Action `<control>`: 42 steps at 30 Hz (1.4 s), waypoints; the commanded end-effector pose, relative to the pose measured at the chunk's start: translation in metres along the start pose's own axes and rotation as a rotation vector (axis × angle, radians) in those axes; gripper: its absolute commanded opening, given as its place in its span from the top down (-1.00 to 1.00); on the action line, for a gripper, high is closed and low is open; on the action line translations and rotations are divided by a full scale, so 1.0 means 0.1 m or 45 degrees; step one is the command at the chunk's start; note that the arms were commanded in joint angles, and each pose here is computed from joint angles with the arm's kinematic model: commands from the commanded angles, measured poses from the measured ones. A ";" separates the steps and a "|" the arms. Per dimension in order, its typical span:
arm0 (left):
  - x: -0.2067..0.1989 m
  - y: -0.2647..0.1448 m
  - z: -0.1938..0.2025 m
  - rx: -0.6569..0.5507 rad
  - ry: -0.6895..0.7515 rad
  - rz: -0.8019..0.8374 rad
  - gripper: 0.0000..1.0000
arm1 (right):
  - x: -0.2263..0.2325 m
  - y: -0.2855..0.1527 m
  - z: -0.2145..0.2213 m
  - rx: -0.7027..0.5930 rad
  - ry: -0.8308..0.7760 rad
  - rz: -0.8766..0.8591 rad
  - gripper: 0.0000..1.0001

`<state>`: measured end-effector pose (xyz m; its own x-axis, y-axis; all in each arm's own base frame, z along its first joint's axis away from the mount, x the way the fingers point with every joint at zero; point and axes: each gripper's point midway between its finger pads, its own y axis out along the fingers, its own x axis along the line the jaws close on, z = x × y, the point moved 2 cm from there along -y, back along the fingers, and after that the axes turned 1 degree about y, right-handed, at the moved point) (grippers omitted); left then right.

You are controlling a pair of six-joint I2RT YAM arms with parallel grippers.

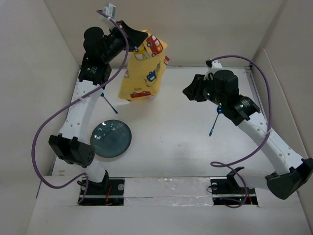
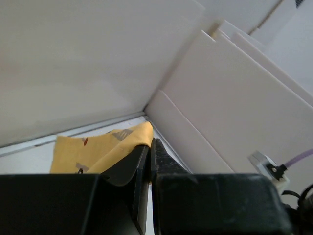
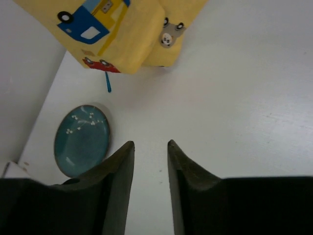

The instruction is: Set the dinner table for one person

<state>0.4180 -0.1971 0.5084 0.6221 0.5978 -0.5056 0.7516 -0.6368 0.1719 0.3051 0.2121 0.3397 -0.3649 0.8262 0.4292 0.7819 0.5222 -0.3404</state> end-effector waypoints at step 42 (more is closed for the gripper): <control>2.68 0.07 3.41 1.023 0.079 -0.898 -0.21 | -1.08 0.19 0.99 0.209 0.346 0.437 0.75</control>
<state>0.5079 -0.2132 0.0643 0.1137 0.9630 -0.2443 0.5635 -0.2651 -0.7824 0.3113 0.1561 0.1886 0.0795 0.8936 0.4417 0.7079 0.2613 -0.6562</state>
